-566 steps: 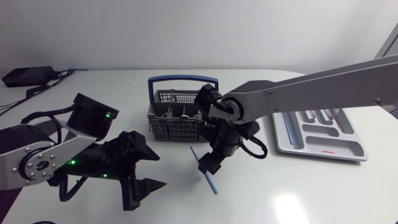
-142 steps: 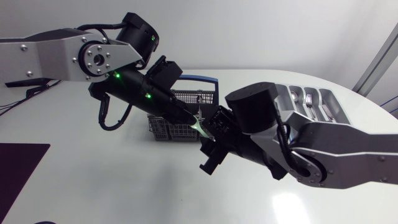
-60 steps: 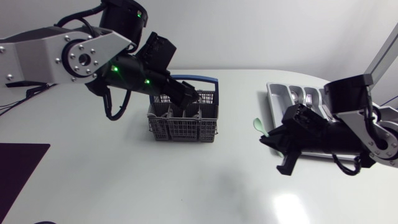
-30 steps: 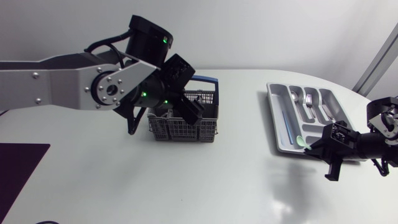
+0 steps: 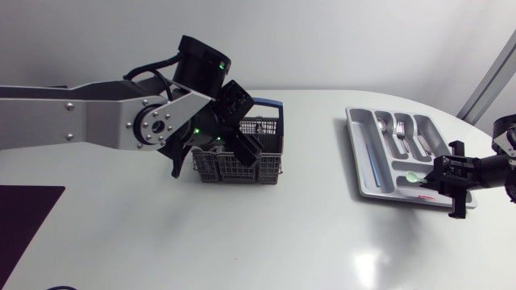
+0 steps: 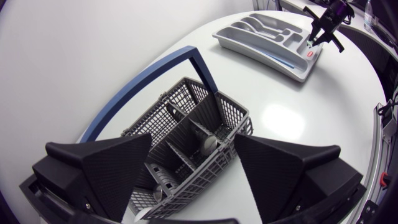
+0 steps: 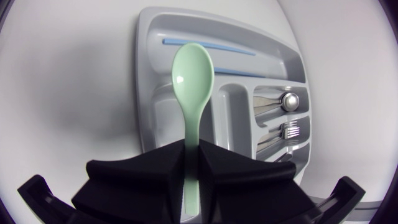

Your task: Unload the cutlery basket into the drawer organizer.

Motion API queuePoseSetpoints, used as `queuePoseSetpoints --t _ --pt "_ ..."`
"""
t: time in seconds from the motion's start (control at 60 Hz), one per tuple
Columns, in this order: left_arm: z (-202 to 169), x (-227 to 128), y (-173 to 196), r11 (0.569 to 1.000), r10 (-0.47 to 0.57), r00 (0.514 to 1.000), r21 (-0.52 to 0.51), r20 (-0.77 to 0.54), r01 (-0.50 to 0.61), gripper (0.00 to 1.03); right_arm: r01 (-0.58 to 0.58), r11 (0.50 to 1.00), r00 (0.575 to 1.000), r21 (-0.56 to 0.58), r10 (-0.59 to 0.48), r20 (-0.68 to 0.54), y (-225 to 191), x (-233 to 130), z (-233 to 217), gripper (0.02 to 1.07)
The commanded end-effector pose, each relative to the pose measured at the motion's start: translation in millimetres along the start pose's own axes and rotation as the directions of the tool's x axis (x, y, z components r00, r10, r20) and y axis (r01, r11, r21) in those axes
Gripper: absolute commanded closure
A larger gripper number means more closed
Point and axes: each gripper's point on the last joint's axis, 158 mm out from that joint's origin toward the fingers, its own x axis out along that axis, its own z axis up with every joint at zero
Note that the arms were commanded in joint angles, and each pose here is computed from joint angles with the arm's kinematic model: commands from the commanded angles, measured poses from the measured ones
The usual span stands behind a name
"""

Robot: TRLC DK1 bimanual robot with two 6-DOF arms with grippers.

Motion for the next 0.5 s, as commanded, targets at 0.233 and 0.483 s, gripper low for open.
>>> queuePoseSetpoints --t 0.233,0.483 --pt "-14 12 4 0.998 0.037 0.999 0.057 -0.036 -0.035 0.10 -0.012 0.996 0.995 -0.083 0.004 -0.103 2 35 -38 1.01" --pt "-14 16 7 0.994 0.070 0.997 0.087 -0.035 -0.067 0.10 0.047 0.992 0.983 -0.115 -0.066 -0.172 -9 32 -52 0.56"
